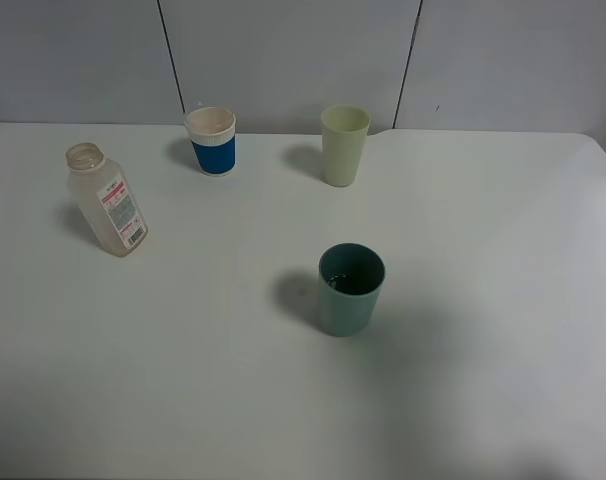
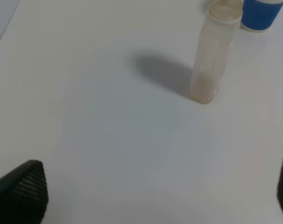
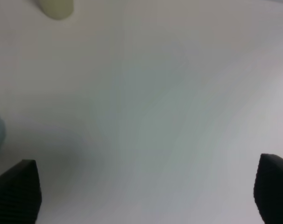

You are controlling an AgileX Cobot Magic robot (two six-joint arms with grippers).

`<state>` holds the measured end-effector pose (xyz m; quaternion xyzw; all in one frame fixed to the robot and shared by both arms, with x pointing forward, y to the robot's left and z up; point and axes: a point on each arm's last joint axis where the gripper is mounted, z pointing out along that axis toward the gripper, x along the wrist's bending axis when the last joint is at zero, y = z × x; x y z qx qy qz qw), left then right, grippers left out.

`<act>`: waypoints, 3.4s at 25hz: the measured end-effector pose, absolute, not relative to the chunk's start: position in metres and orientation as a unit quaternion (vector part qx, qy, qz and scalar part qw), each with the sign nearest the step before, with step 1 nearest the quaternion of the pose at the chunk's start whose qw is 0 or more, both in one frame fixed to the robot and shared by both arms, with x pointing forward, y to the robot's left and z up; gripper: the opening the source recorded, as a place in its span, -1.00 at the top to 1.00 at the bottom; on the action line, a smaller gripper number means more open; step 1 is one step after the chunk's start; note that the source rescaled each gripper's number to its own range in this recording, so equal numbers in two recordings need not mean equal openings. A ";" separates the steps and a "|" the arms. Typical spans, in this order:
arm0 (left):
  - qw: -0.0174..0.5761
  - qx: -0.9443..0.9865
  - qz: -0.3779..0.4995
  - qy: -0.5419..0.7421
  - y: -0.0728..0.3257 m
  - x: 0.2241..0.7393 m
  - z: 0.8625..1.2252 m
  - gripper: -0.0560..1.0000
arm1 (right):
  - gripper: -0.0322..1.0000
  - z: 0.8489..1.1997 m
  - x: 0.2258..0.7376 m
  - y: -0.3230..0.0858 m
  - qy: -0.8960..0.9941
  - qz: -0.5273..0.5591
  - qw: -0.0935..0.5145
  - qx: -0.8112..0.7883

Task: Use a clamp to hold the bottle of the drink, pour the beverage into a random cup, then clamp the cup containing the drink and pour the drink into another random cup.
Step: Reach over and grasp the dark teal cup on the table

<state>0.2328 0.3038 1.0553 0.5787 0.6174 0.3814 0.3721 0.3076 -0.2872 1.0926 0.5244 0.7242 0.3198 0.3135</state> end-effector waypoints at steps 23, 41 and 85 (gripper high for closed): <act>0.372 0.579 0.381 0.617 0.304 0.233 1.055 -1.00 | -0.50 1.002 0.440 -0.242 0.792 0.215 0.207 0.532; 0.371 0.579 0.382 0.617 0.304 0.233 1.055 -1.00 | -0.50 0.954 0.406 -0.215 0.796 0.302 0.186 0.490; 0.372 0.579 0.381 0.617 0.304 0.233 1.055 -1.00 | -1.00 0.854 0.430 -0.137 0.849 0.420 0.202 0.251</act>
